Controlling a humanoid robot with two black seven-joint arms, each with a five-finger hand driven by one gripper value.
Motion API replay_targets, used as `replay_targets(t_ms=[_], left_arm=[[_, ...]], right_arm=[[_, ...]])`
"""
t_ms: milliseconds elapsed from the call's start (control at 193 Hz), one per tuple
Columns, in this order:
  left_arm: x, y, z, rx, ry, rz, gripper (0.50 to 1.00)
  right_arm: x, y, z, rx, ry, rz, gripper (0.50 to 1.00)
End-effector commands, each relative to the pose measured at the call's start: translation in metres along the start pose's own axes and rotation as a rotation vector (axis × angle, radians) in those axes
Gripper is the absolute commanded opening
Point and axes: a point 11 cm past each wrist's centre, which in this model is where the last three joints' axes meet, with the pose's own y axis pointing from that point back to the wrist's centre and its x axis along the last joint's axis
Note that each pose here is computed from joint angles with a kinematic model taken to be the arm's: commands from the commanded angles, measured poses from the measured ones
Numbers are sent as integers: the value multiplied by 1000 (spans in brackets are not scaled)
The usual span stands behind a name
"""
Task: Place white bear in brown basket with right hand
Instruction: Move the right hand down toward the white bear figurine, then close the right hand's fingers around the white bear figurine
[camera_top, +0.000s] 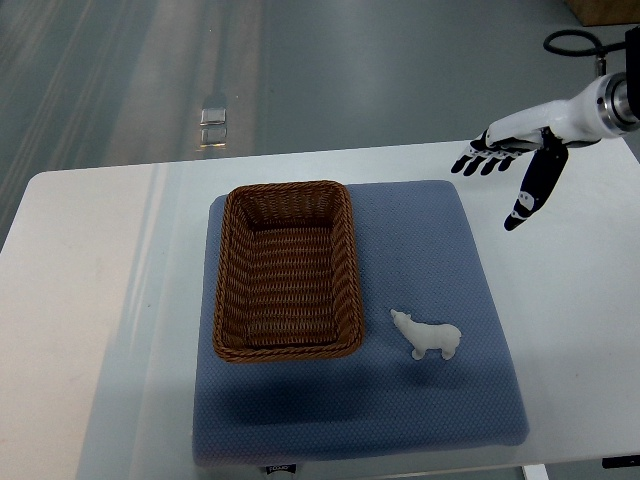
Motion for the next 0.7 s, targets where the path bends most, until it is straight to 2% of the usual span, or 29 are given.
replay_targets(t_ms=[0, 196, 300, 693], left_arm=[[1, 0, -3, 25, 3, 1, 1000], [0, 0, -3, 27, 4, 1, 1000], [0, 0, -3, 28, 4, 1, 1000], [0, 0, -3, 28, 4, 1, 1000]], right_arm=[[-28, -21, 6, 32, -64, -91, 919], [-63, -43, 8, 84, -114, -182, 915], [-73, -58, 4, 114, -166, -167, 915], [-107, -82, 7, 150, -280, -187, 913]])
